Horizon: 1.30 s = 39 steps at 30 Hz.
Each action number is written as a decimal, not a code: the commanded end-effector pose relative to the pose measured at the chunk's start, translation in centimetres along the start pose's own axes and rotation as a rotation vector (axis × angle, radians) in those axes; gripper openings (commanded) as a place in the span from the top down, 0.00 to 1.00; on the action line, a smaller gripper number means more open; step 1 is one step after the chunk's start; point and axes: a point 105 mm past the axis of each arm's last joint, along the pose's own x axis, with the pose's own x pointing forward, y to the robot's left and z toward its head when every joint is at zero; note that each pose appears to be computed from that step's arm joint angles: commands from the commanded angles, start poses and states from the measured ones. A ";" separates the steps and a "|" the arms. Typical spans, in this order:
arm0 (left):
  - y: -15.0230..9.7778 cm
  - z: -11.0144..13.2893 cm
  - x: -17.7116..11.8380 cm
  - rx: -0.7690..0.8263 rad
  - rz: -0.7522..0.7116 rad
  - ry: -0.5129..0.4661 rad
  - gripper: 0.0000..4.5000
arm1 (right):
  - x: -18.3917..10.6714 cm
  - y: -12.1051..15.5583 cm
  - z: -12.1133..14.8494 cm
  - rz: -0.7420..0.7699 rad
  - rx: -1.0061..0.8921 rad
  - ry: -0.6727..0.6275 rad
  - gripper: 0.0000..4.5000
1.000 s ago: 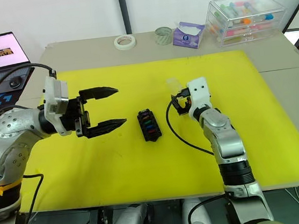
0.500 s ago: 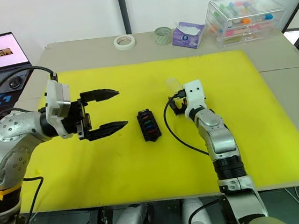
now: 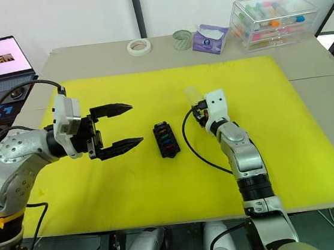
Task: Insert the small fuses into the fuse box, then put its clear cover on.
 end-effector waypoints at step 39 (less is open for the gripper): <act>-4.4 -10.7 4.4 -0.193 0.436 0.033 0.00 | -3.1 -1.6 5.0 0.005 -0.125 -0.096 0.59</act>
